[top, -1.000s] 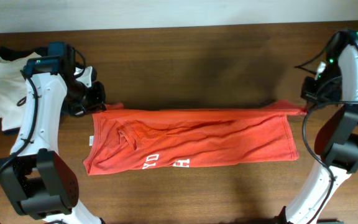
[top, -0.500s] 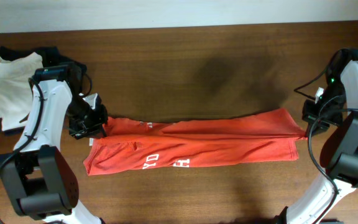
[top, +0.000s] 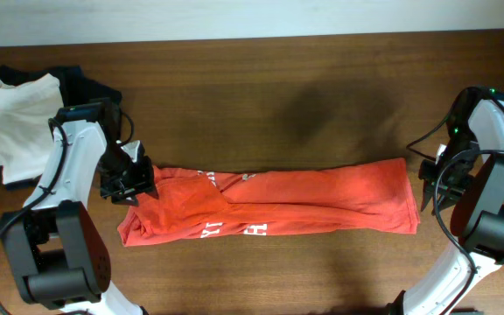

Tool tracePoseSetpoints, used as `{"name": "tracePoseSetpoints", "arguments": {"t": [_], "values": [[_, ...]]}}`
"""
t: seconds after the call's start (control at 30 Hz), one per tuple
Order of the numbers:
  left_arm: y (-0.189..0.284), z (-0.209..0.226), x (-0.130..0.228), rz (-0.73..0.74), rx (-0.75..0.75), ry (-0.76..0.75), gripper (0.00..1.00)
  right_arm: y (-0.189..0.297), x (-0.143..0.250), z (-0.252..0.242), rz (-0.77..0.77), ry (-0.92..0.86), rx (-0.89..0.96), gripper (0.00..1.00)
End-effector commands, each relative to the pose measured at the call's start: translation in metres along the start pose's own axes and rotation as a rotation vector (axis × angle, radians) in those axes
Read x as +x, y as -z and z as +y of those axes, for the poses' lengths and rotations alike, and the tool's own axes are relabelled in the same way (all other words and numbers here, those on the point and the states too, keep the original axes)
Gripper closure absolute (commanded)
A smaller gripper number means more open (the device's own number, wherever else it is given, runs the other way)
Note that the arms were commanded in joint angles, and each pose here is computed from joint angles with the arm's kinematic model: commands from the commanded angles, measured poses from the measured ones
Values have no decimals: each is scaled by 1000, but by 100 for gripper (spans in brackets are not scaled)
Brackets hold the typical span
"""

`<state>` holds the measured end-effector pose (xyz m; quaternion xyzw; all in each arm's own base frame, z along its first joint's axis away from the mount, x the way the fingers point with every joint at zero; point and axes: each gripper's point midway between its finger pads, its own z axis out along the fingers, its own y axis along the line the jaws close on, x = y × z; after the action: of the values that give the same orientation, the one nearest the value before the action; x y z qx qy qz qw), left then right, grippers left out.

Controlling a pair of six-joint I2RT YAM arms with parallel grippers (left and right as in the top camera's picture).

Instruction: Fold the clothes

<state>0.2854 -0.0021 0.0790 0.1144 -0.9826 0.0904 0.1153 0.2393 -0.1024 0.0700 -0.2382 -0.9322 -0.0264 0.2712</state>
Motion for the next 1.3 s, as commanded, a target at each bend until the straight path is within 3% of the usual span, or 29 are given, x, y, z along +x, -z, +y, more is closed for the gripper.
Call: {"name": "tracePoseSetpoints", "arguments": {"t": [0.0, 0.3, 0.5, 0.7, 0.83, 0.9, 1.07, 1.13, 1.17, 1.2, 1.27], "values": [[6, -14, -6, -53, 76, -22, 53, -3, -1, 3, -19, -5, -26, 75], [-7, -91, -24, -182, 65, -262, 53, -40, -10, 19, -25, 7, -106, 75], [-28, -113, -35, -219, 1, -242, 49, -40, -13, 19, -35, 8, -107, 75], [-81, -123, -44, -138, -33, -270, 50, -40, -13, 19, -34, 8, -107, 75], [-86, -123, -47, -138, -34, -272, 50, -40, -12, 19, -34, 8, -106, 75], [-86, -123, -46, -137, -34, -272, 60, -40, -12, 19, -33, 8, -106, 75], [-84, -111, -50, -148, -97, -261, 63, -40, -12, 19, -32, 8, -106, 75], [-84, -111, -50, -149, -97, -262, 80, -40, -12, 19, -31, 8, -106, 75], [-85, -111, -50, -149, -97, -262, 94, -40, -12, 19, -31, 8, -106, 75], [-84, -111, -50, -148, -97, -262, 100, -40, -12, 19, -31, 8, -106, 75], [-75, -115, -47, -147, -90, -264, 99, -40, -12, 19, -32, 8, -106, 75]]}}
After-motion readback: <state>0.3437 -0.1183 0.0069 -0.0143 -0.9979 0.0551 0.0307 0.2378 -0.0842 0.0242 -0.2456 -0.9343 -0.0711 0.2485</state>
